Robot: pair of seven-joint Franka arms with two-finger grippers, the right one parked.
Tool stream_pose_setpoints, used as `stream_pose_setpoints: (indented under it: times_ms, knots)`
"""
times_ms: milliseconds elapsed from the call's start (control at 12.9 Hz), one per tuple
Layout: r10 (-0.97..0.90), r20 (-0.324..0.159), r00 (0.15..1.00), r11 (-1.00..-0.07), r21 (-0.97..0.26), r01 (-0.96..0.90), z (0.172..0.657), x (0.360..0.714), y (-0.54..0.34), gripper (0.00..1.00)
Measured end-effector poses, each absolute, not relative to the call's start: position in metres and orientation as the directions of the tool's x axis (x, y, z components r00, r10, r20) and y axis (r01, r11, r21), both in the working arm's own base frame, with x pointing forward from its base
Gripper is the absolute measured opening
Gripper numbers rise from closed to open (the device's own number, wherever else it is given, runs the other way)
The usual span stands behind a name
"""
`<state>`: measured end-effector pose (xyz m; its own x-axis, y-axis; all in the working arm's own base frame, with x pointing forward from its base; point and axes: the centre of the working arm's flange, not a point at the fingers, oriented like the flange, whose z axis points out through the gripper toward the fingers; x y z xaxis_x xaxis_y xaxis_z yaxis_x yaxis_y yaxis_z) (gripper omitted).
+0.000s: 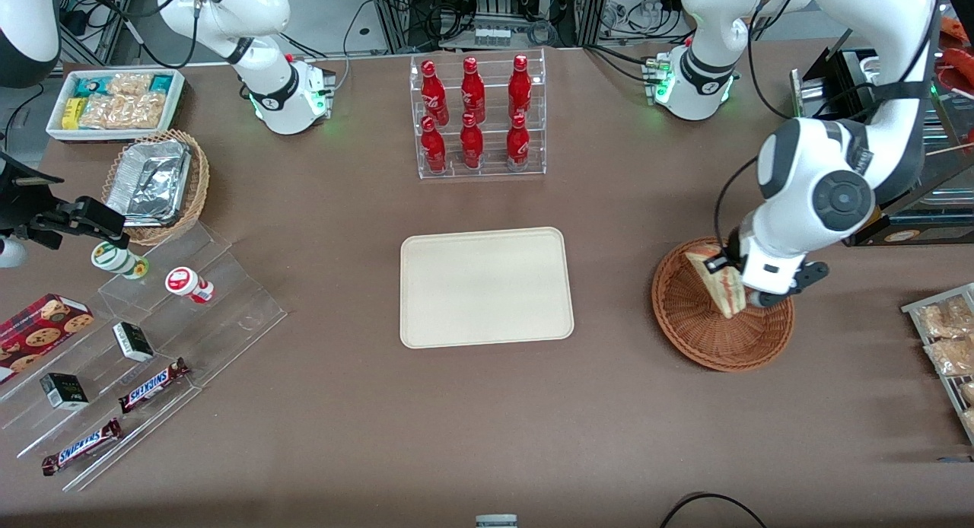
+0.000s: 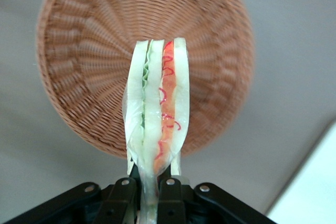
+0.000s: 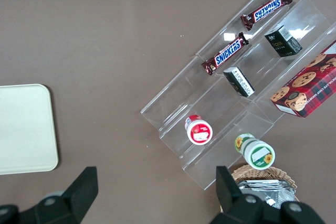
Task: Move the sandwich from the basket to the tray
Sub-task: 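Carry the held sandwich over to the cream tray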
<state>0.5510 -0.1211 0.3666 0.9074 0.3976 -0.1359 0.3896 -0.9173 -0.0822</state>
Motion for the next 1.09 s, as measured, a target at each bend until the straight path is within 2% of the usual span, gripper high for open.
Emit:
stream_pose_setpoints:
  times_ms: [543, 853, 1086]
  knots:
    - [0.135, -0.144, 0.98, -0.991, -0.041, 0.13, 0.368, 0.513, -0.282, 0.14]
    - [0.009, -0.135, 0.991, -1.0, -0.004, 0.009, 0.351, 0.497, -0.365, 0.14]
    - [-0.029, -0.146, 0.989, -0.999, 0.019, -0.026, 0.328, 0.497, -0.423, 0.14]
